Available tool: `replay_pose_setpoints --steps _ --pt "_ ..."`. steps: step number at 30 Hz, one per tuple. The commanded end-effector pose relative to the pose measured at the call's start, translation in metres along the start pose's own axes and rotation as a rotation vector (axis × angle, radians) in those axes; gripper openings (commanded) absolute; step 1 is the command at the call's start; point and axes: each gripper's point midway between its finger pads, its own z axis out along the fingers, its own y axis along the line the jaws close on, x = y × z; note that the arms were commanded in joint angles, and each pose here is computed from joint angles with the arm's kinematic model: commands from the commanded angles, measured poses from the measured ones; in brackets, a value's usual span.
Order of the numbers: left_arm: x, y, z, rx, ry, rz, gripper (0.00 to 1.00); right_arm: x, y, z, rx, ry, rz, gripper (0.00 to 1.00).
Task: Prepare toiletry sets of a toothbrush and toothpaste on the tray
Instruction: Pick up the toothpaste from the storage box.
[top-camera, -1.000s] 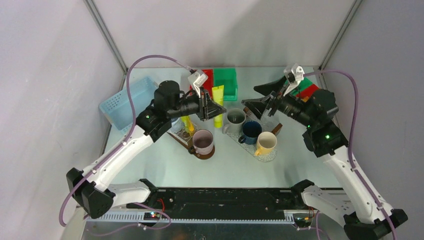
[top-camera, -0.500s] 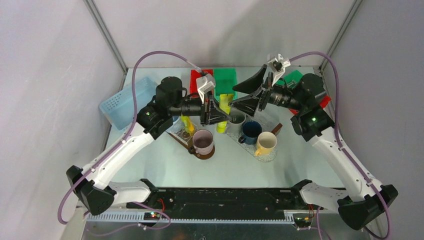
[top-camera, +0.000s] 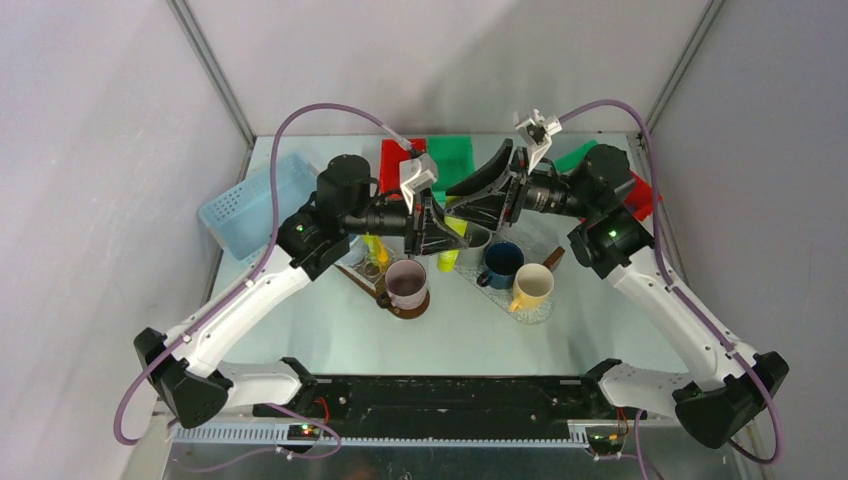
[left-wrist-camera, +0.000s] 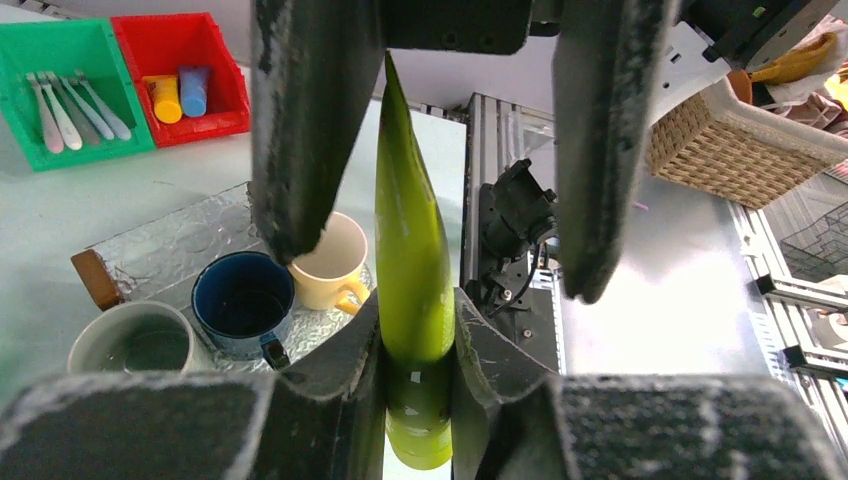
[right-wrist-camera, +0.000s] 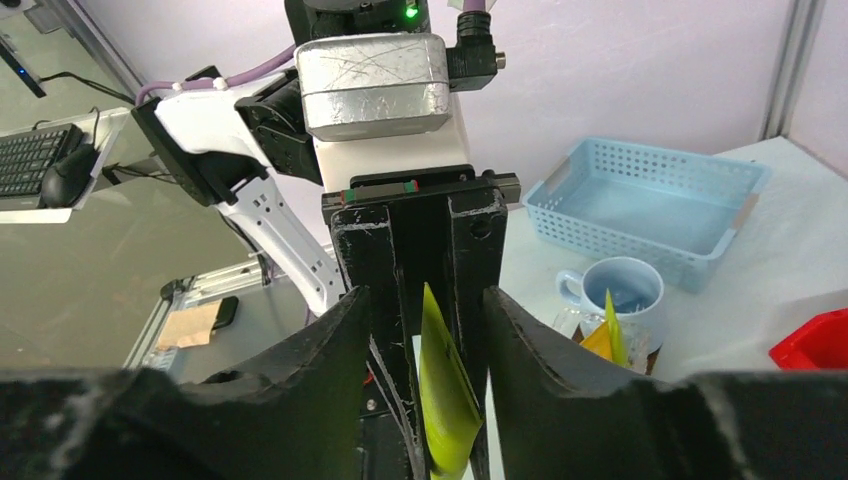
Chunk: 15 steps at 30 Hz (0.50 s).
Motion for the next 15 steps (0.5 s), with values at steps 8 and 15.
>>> replay_pose_setpoints --steps 8,15 --pt "-0.0255 -0.0158 -0.0057 0.032 -0.056 0.111 0.26 -0.0169 0.0170 0.0024 -0.065 -0.026 -0.032 0.07" --pt "-0.0216 -0.0089 -0.0072 -0.009 -0.052 0.116 0.47 -0.0200 0.0108 -0.0046 -0.014 -0.033 -0.054 0.00"
